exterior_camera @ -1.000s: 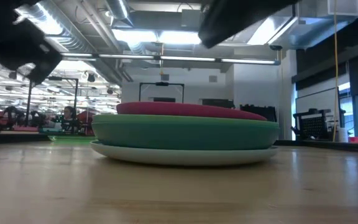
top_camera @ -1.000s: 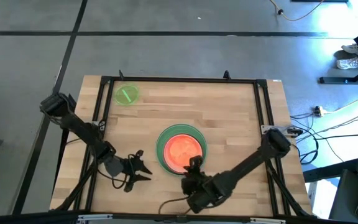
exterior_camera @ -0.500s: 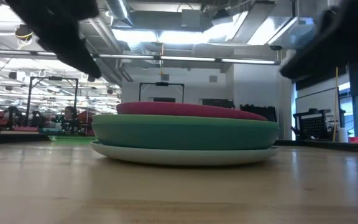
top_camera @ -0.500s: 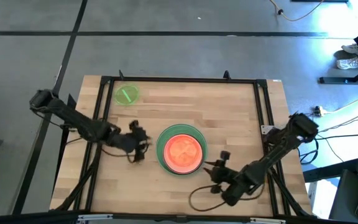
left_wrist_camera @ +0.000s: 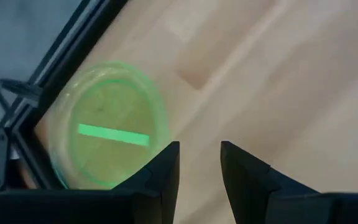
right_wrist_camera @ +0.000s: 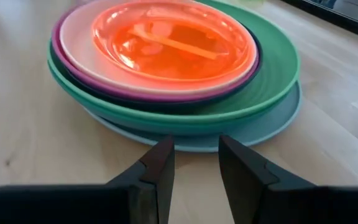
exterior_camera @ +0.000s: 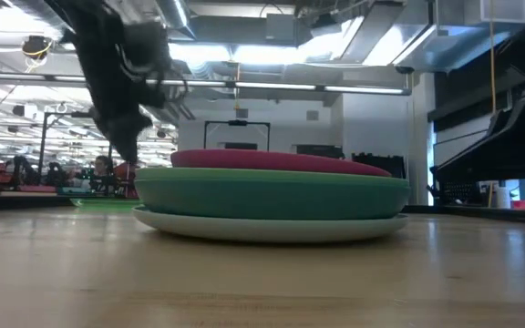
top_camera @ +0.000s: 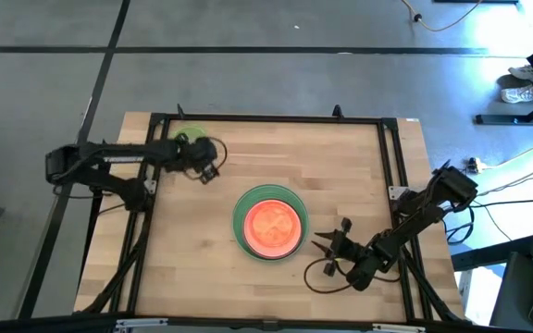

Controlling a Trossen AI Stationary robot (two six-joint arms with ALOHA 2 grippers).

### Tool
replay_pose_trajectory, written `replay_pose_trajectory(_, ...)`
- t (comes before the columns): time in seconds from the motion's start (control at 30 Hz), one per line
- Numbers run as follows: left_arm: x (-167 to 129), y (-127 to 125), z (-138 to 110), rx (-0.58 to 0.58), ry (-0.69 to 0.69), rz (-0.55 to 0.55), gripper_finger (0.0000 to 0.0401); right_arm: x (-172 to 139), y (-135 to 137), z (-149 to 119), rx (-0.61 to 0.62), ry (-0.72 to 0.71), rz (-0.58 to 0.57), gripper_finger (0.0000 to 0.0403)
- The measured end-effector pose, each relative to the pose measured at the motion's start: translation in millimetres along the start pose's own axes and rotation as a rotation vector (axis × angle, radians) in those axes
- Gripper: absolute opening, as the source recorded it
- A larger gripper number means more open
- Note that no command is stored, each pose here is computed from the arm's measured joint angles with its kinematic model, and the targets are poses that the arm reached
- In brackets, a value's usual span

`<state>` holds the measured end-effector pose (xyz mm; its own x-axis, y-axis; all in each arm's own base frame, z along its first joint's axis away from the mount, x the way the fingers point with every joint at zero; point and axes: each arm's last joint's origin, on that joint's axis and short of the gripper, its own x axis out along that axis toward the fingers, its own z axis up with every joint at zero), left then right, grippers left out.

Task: Stack plastic plates
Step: Stack the small green plate on top of the small orange plate

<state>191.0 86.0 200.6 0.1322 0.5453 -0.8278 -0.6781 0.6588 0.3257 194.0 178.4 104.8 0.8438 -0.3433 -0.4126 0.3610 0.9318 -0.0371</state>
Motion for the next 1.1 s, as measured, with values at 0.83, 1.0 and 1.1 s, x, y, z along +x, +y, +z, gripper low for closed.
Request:
replay_pose_trajectory(0.83,105,24,5,0.013,0.268,0.058,0.0066,23,-13,3,-0.060,0.171,0.056,0.0117)
replay_pose_trajectory(1.0,97,17,6,0.106,0.256,0.084,0.0010,23,-12,2,0.037,0.180,0.060,0.0117)
replay_pose_trajectory(1.1,85,13,14,0.130,0.231,0.094,0.0006,23,-11,1,0.106,0.212,0.084,0.0117)
